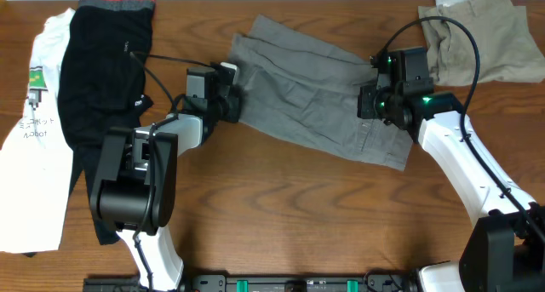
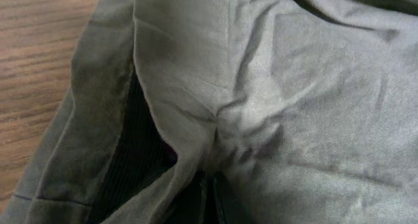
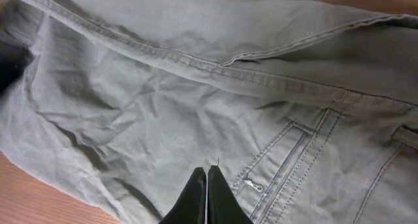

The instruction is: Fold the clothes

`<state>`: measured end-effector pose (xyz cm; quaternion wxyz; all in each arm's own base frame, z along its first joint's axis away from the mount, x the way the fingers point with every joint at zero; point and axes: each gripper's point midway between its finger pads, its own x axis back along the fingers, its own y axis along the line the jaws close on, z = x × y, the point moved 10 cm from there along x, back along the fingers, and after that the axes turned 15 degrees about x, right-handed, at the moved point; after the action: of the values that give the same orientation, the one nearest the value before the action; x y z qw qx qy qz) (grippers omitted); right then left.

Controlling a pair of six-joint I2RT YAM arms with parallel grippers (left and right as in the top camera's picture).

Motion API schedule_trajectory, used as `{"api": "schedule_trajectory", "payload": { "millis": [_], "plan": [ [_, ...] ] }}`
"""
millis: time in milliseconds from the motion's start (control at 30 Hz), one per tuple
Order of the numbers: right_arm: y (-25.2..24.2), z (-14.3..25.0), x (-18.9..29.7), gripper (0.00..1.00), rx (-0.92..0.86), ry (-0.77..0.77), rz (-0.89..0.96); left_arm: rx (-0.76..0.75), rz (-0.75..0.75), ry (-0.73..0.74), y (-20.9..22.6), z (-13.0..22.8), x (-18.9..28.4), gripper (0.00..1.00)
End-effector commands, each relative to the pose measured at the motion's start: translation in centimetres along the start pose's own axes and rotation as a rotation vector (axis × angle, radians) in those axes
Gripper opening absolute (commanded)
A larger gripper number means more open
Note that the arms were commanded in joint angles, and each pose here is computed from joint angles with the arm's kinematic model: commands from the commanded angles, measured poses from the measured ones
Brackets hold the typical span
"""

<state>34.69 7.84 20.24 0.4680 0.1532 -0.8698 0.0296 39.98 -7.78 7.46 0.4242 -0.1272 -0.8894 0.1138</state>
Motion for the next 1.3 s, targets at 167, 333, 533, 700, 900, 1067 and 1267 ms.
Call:
{"api": "schedule_trajectory", "payload": {
  "millis": [167, 333, 533, 700, 900, 1067, 1267],
  "plan": [
    [0.2, -0.1, -0.1, 0.03, 0.014, -0.001, 0.003, 0.163, -0.100, 0.221, 1.1, 3.4, 0.4, 0.05],
    [0.2, -0.1, -0.1, 0.05, 0.014, -0.001, 0.003, 0.228, -0.158, 0.405, 1.4, 5.9, 1.7, 0.06],
    [0.2, -0.1, -0.1, 0.05, 0.015, -0.001, 0.003, 0.378, -0.239, 0.561, 1.5, 8.1, 3.0, 0.06],
    [0.2, 0.9, -0.3, 0.09, -0.015, 0.058, 0.002, 0.415, -0.294, 0.709, 1.5, 9.8, 4.5, 0.06],
    [0.1, 4.1, -1.6, 0.12, -0.129, 0.163, 0.020, 0.455, -0.353, 0.874, 1.3, 11.2, 6.5, 0.13],
    [0.0, 5.8, -2.3, 0.13, -0.157, 0.202, 0.030, 0.464, -0.371, 0.925, 1.3, 11.7, 7.1, 0.13],
    [-0.5, 6.8, -3.2, 0.15, -0.210, 0.181, 0.088, 0.461, -0.357, 0.875, 0.9, 10.2, 7.6, 0.06]
  ]
}}
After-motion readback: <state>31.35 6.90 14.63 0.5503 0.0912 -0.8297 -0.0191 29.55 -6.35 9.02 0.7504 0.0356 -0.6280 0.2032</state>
